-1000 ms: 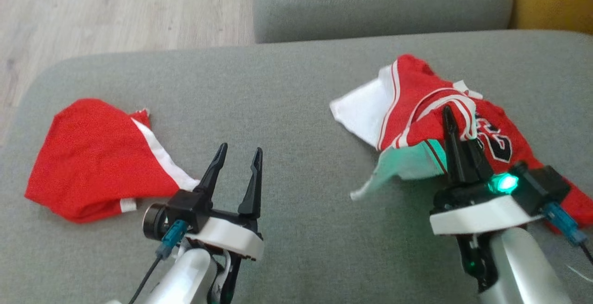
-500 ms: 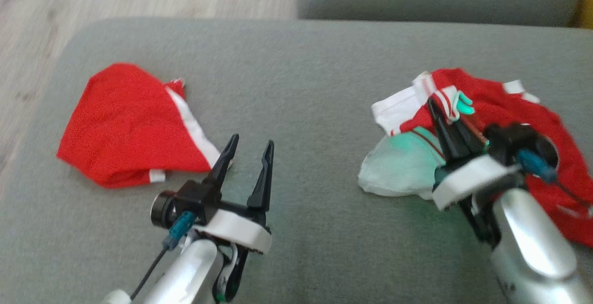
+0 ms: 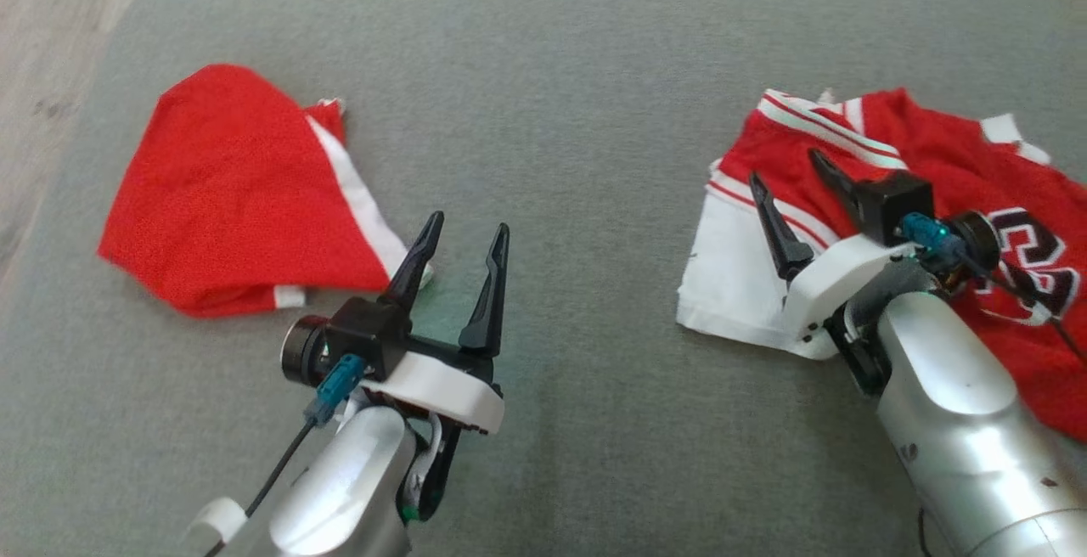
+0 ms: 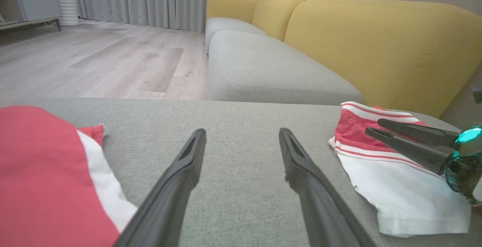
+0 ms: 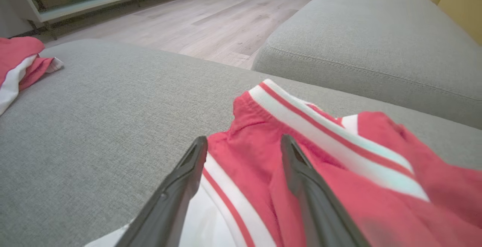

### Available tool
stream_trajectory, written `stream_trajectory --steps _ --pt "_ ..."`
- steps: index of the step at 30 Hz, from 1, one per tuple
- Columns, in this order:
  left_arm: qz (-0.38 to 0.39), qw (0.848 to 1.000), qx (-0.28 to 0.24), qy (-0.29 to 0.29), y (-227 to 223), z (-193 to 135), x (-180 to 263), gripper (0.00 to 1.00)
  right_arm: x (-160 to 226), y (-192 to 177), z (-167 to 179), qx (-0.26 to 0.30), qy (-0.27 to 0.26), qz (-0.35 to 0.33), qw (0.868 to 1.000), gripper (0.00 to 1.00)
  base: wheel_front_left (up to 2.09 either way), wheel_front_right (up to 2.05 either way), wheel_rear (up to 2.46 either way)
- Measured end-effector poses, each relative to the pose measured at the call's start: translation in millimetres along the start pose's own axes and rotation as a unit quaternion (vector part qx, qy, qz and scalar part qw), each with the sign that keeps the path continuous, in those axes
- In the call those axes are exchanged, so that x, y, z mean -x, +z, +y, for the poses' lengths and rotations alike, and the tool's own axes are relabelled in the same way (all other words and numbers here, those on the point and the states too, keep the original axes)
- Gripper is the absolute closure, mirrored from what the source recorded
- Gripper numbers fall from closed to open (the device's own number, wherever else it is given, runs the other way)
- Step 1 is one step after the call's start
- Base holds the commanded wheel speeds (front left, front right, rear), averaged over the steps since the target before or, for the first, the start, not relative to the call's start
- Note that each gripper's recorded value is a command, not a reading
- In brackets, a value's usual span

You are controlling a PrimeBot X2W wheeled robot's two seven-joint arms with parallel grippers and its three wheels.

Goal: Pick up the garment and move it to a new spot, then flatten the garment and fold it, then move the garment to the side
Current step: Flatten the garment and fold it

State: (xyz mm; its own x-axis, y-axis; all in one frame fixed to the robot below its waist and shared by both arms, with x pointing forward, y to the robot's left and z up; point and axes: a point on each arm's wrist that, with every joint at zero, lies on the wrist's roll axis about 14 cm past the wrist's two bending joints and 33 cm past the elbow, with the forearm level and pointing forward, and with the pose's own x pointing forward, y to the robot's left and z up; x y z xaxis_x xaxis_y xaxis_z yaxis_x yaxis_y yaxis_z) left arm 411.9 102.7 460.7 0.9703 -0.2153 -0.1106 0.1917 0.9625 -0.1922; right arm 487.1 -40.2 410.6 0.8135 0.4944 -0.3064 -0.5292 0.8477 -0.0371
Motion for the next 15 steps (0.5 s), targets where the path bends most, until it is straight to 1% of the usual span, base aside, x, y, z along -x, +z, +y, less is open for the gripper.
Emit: stream_trajectory --steps 3,6,9,12,15 --pt "-0.006 1.000 0.000 -0.012 3.0 -7.9 -3.2 0.00 9.6 5.6 -8.1 -0.008 -0.015 -0.018 1.000 0.00 0.00 0.00 0.00" --pt "-0.014 1.000 -0.002 -0.024 8.9 -16.1 -6.2 0.00 21.7 19.0 -16.7 -0.016 -0.031 -0.045 0.998 0.00 0.00 0.00 0.00" --pt "-0.023 0.999 -0.004 -0.038 15.5 -25.8 -8.4 0.00 40.6 29.8 -24.5 -0.025 -0.050 -0.074 0.996 0.00 0.00 0.00 0.00" --pt "-0.031 0.998 -0.006 -0.054 21.7 -37.9 -9.3 0.00 68.3 29.4 -39.3 -0.039 -0.084 -0.093 0.991 0.00 0.00 0.00 0.00" --pt "-0.038 0.997 -0.004 -0.067 26.3 -49.5 -9.1 0.00 102.2 30.9 -61.8 -0.056 -0.135 -0.120 0.982 0.00 0.00 0.00 0.00"
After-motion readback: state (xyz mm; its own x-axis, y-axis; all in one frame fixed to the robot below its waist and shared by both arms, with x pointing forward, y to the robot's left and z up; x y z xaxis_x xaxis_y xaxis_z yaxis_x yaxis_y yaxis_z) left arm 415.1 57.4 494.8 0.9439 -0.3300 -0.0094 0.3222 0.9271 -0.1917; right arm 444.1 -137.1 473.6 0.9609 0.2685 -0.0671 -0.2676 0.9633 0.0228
